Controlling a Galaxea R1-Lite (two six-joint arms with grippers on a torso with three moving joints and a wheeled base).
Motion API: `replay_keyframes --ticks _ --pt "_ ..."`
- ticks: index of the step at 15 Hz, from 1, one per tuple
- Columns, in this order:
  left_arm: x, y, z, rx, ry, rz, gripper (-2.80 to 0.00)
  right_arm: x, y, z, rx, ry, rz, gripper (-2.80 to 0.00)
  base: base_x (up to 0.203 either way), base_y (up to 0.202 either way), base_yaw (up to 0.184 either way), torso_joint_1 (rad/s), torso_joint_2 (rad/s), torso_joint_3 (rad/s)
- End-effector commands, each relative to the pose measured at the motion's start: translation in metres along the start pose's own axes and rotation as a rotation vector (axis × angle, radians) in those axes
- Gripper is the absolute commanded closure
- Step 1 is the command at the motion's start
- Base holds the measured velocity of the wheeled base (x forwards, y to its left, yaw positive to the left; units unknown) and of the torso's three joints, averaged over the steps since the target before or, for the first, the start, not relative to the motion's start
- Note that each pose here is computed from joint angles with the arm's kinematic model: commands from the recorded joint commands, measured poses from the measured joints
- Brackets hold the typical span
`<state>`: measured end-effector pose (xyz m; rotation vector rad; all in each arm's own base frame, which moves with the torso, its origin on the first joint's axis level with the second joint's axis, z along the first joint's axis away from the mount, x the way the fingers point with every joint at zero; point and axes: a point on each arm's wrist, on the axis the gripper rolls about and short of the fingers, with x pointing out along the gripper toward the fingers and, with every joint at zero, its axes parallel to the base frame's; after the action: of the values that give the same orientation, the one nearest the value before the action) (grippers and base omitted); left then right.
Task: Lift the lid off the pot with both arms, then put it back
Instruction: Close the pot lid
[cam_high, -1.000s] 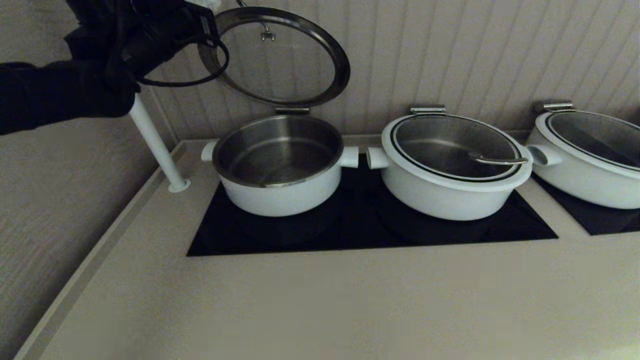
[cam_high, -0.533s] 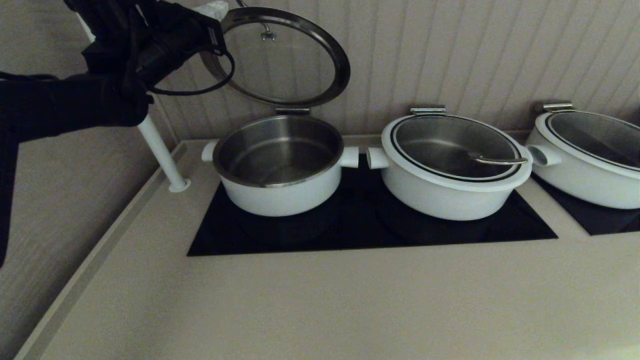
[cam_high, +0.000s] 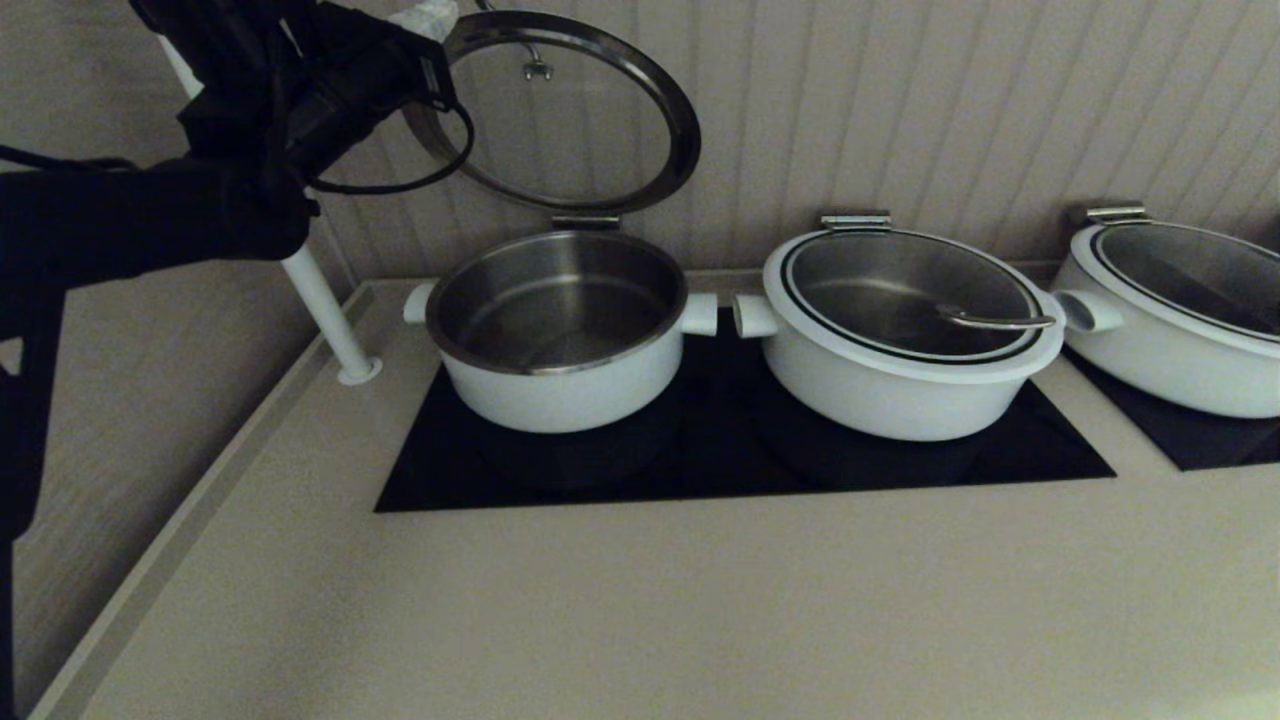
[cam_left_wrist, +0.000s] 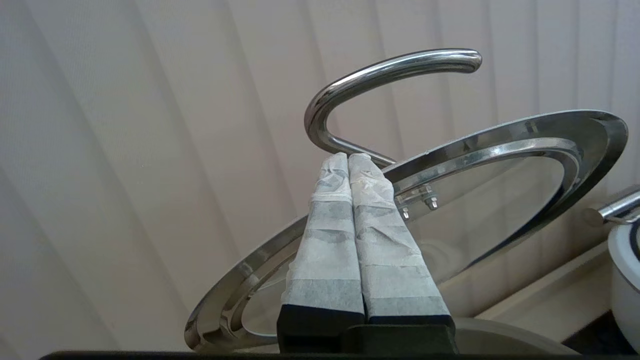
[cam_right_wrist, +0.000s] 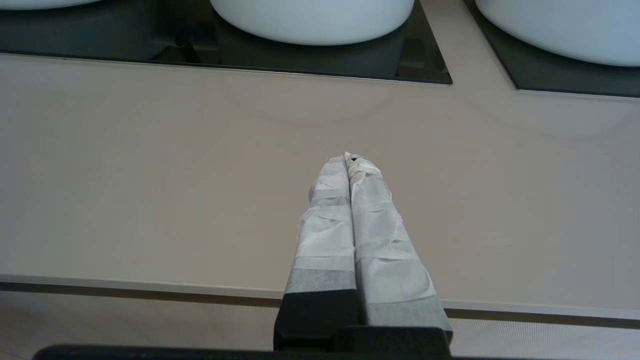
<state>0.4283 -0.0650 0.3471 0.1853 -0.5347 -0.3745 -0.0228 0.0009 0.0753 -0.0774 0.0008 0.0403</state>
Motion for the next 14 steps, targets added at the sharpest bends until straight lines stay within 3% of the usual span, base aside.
replay_keyframes --ticks 1,7,14 --pt "0.000 0.001 0.002 0.008 -0.028 0.003 0.00 0.000 0.000 0.000 -0.001 -0.001 0.001 0.00 0.000 0.000 0.000 0.000 0.00 0.000" --pt "-0.009 0.016 0.027 0.033 -0.073 0.039 0.00 0.000 0.000 0.000 -0.001 -0.001 0.000 0.00 0.000 0.000 0.000 0.000 0.00 0.000" --pt "-0.005 0.016 0.006 0.006 -0.037 0.035 0.00 0.000 0.000 0.000 -0.001 -0.001 0.001 0.00 0.000 0.000 0.000 0.000 0.00 0.000"
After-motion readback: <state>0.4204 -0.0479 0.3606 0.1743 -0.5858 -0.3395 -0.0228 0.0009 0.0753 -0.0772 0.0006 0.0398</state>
